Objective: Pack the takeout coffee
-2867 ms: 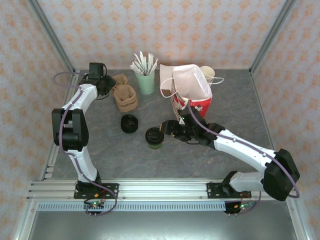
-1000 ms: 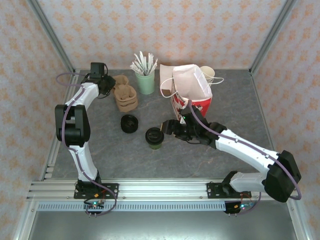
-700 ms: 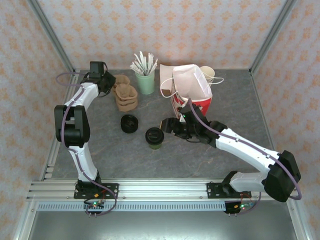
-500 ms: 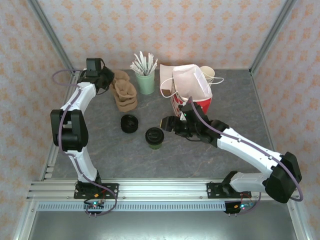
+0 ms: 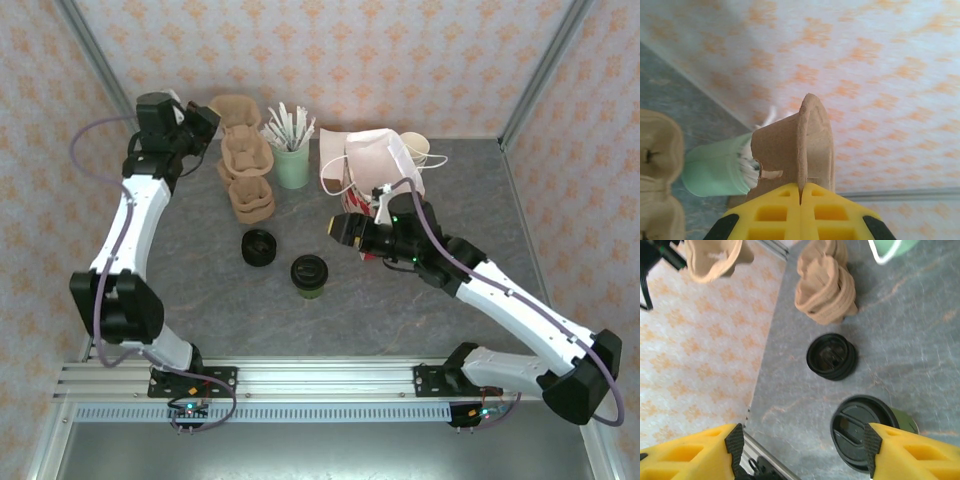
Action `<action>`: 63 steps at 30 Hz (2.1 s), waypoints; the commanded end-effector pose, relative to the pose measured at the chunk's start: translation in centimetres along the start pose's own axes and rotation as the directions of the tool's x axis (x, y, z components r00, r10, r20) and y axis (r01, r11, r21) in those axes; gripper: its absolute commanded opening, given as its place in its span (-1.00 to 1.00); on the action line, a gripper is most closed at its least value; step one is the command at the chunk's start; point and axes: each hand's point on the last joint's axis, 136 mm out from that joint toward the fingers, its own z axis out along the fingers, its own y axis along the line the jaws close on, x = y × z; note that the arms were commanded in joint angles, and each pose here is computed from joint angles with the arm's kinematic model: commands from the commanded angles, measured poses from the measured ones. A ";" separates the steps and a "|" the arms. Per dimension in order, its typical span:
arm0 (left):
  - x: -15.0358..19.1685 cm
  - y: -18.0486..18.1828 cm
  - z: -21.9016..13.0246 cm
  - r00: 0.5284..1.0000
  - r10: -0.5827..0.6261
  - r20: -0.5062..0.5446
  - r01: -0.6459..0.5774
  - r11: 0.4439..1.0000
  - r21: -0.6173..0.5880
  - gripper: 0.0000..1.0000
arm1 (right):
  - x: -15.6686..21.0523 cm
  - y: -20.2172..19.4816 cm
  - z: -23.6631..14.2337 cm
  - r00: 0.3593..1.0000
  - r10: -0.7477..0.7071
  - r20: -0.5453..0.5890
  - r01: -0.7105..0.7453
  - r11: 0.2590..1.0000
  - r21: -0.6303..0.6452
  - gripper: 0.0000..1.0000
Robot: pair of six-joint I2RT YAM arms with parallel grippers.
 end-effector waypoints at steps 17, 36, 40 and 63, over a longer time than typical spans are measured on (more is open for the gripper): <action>9.2 -11.4 -19.6 0.990 0.118 -0.074 -0.071 0.884 0.461 -1.00 | -1.8 16.4 -6.3 0.944 -0.274 0.185 0.330 0.751 -0.572 0.24; 10.4 -10.7 -20.4 0.993 0.064 -0.095 -0.010 0.876 0.483 -1.00 | -0.5 18.4 -4.2 0.941 -0.311 0.134 0.326 0.729 -0.601 0.06; 10.6 -10.5 -20.1 0.993 0.062 -0.102 -0.006 0.879 0.477 -1.00 | 0.2 18.5 -2.9 0.942 -0.319 0.100 0.312 0.731 -0.607 0.00; 11.3 -9.8 -21.0 0.908 0.413 -0.078 -0.362 0.863 0.351 0.33 | -1.0 14.7 -3.7 0.926 -0.364 0.103 0.375 0.855 -0.358 -1.00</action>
